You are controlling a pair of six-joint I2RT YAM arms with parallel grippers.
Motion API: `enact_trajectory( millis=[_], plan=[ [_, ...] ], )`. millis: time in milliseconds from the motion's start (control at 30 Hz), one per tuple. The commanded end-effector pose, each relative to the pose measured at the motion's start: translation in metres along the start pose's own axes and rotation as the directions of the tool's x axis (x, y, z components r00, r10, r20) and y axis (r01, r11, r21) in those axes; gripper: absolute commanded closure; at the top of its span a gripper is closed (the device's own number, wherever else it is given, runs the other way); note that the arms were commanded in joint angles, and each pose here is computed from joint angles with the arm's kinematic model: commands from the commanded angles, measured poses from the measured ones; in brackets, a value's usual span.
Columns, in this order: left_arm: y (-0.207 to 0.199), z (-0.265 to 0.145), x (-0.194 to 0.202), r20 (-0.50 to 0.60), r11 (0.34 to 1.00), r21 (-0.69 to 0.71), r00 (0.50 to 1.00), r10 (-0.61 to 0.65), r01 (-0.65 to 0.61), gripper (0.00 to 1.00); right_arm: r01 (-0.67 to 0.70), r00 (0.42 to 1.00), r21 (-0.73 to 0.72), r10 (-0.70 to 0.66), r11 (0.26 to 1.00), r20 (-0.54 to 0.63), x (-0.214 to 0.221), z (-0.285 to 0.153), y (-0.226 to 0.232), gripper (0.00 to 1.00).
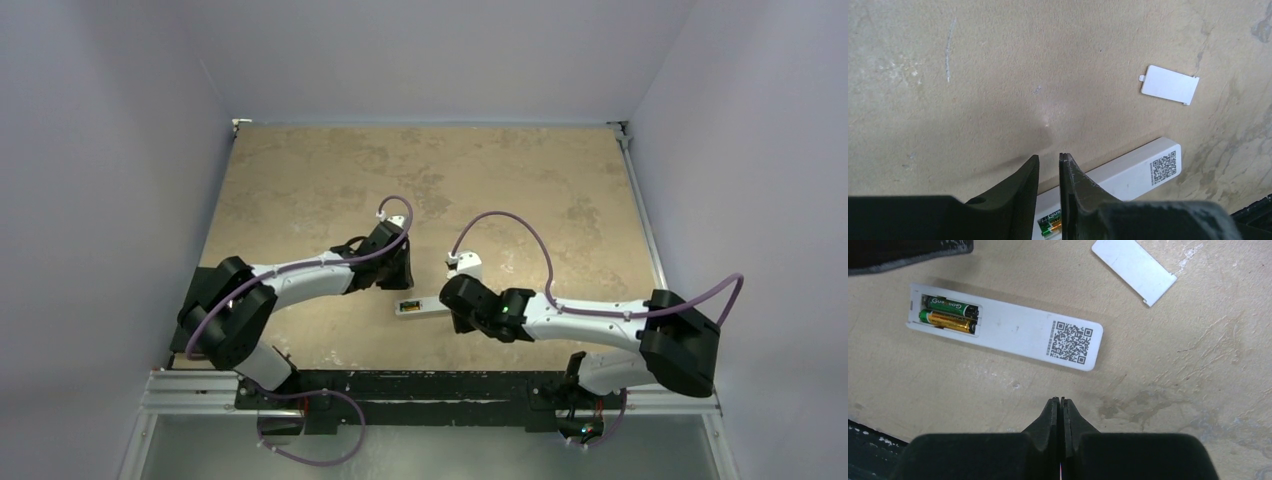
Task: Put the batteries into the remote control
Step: Adjust the remote control at the center of the board.
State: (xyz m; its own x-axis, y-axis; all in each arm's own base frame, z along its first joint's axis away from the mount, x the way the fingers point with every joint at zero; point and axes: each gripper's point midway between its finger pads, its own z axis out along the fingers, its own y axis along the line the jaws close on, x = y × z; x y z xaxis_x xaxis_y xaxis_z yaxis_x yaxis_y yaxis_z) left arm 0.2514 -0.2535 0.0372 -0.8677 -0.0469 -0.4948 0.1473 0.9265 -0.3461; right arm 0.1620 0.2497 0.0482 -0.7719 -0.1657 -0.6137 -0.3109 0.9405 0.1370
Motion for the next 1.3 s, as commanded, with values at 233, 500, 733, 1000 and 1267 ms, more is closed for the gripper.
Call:
enact_trajectory(
  millis=[233,500,733,1000,1267],
  plan=[
    [-0.014,0.018,0.006,-0.036,0.998,0.048,0.999,0.04,-0.038,0.92,-0.103,0.992,0.034,0.1,0.994,0.077,-0.021,0.021,-0.006,1.0],
    [-0.017,0.015,0.027,-0.086,0.996,0.061,0.994,0.065,-0.06,1.0,-0.113,0.99,0.061,0.107,0.992,0.094,-0.03,0.03,-0.009,1.0],
    [-0.022,0.002,0.04,-0.092,0.994,0.062,0.992,0.091,-0.085,1.0,-0.105,0.99,0.057,0.099,0.993,0.102,-0.04,0.036,-0.002,1.0],
    [-0.015,-0.007,0.054,-0.101,0.995,0.037,0.991,0.092,-0.089,1.0,-0.076,0.993,0.03,0.073,0.997,0.093,-0.05,0.042,0.014,1.0],
    [-0.008,-0.013,0.064,-0.108,0.997,0.032,0.991,0.079,-0.076,1.0,-0.039,0.997,-0.013,0.04,0.999,0.066,-0.053,0.05,0.031,1.0]
  ],
)
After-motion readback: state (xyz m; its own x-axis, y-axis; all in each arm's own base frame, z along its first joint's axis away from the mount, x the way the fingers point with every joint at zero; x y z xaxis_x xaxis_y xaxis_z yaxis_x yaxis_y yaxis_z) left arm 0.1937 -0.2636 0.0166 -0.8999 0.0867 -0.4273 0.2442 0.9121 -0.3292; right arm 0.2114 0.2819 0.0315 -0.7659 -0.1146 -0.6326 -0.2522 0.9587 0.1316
